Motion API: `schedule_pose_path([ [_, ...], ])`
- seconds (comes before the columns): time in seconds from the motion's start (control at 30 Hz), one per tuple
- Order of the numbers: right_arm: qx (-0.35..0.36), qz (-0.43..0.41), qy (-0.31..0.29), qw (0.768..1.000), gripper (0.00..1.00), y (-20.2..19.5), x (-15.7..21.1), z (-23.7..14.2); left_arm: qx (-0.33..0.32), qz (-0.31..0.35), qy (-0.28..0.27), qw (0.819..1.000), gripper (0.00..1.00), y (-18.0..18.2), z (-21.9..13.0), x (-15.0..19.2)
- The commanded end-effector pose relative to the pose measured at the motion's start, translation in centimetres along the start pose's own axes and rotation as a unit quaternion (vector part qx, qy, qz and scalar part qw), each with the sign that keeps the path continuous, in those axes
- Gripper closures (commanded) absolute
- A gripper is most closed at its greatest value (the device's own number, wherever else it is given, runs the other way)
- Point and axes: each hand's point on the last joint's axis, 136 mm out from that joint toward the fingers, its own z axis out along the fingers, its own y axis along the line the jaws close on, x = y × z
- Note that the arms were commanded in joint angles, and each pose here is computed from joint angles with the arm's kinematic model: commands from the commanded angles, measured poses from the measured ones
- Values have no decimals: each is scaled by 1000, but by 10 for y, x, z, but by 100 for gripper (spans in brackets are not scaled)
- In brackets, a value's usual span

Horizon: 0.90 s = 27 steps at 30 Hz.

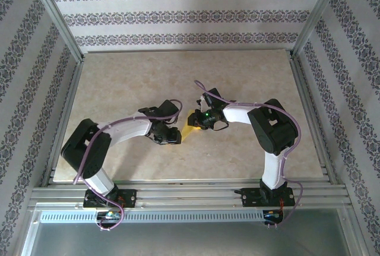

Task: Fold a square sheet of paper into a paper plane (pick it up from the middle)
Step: Fold the wing for the fifth time at the center of the table.

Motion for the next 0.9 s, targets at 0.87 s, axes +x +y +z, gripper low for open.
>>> schedule_pose_path([
  [0.87,99,43,13,994,69,-66,14,20,58,-29,14,998,88,-14,44,-15],
])
